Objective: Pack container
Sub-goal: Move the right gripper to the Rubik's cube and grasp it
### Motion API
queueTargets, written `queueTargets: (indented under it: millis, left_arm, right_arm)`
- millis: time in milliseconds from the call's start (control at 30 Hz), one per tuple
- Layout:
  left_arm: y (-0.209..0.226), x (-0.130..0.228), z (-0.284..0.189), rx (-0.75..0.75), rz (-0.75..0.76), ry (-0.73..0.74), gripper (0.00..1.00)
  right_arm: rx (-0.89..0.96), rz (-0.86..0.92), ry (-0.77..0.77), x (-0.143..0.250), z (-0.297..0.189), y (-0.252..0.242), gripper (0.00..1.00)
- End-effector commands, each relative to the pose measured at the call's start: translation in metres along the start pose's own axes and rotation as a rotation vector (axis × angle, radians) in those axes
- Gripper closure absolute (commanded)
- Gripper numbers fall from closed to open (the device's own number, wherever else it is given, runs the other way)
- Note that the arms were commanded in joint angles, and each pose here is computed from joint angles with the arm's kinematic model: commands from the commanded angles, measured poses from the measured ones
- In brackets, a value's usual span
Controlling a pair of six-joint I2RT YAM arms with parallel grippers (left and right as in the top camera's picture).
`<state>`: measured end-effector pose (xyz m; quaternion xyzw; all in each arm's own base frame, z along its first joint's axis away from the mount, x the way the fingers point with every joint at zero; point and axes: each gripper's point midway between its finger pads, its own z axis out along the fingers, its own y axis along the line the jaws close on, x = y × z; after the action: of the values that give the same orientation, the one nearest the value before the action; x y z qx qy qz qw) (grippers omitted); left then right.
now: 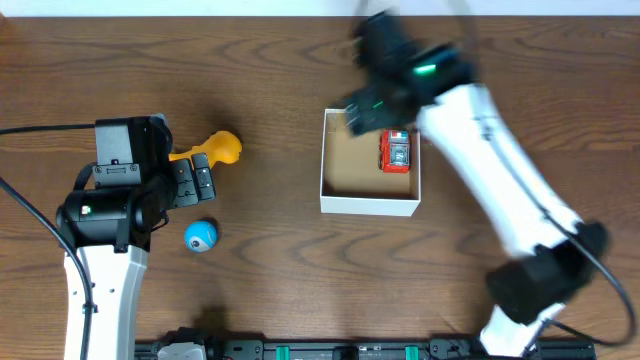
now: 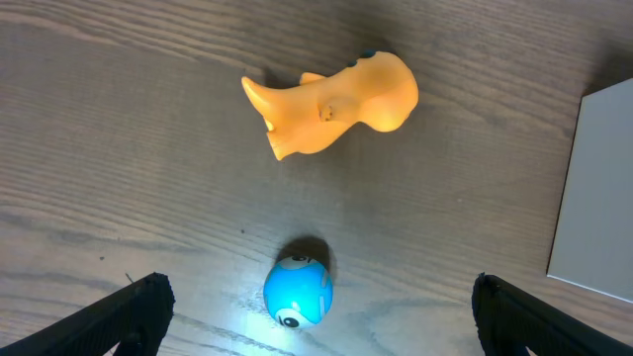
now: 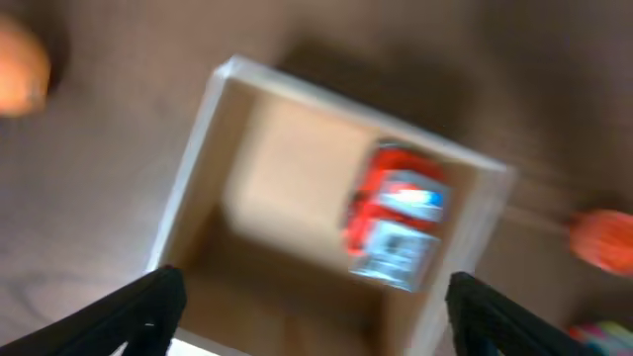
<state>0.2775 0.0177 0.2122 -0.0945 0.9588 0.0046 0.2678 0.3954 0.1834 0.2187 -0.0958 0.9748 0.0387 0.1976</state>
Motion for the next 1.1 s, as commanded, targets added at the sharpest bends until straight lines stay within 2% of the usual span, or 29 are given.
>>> queueTargets:
  millis: [0,167,367,633,767,1067]
  left_arm:
    - [0.002,-0.006,-0.005,-0.003,-0.015,-0.019,0.02]
    - [0.002,-0.006,-0.005,-0.003,-0.015,-0.019,0.02]
    - [0.002,-0.006,-0.005,-0.003,-0.015,-0.019,0.02]
    - [0.002,-0.006,-0.005,-0.002,-0.015,-0.019,0.02]
    - [0.002,-0.006,-0.005,-0.002,-0.015,-0.019,0.02]
    - [0.002,-0.006,-0.005,-0.002,-0.015,-0.019,0.02]
  right_arm:
    - [0.095,0.163,-0.010,-0.005,-0.011,-0.070,0.08]
    - [0.177,0.319,0.096,0.020,-0.006,-0.143,0.03]
    - [0.210,0.402,0.238,0.064,0.007,-0.193,0.01]
    - [0.087,0.183,0.444,0.126,0.019,-0.224,0.01]
    - [0.093,0.225,0.439,0.141,0.033,-0.249,0.01]
    - [0.064,0.097,0.434,0.171,0.077,-0.266,0.01]
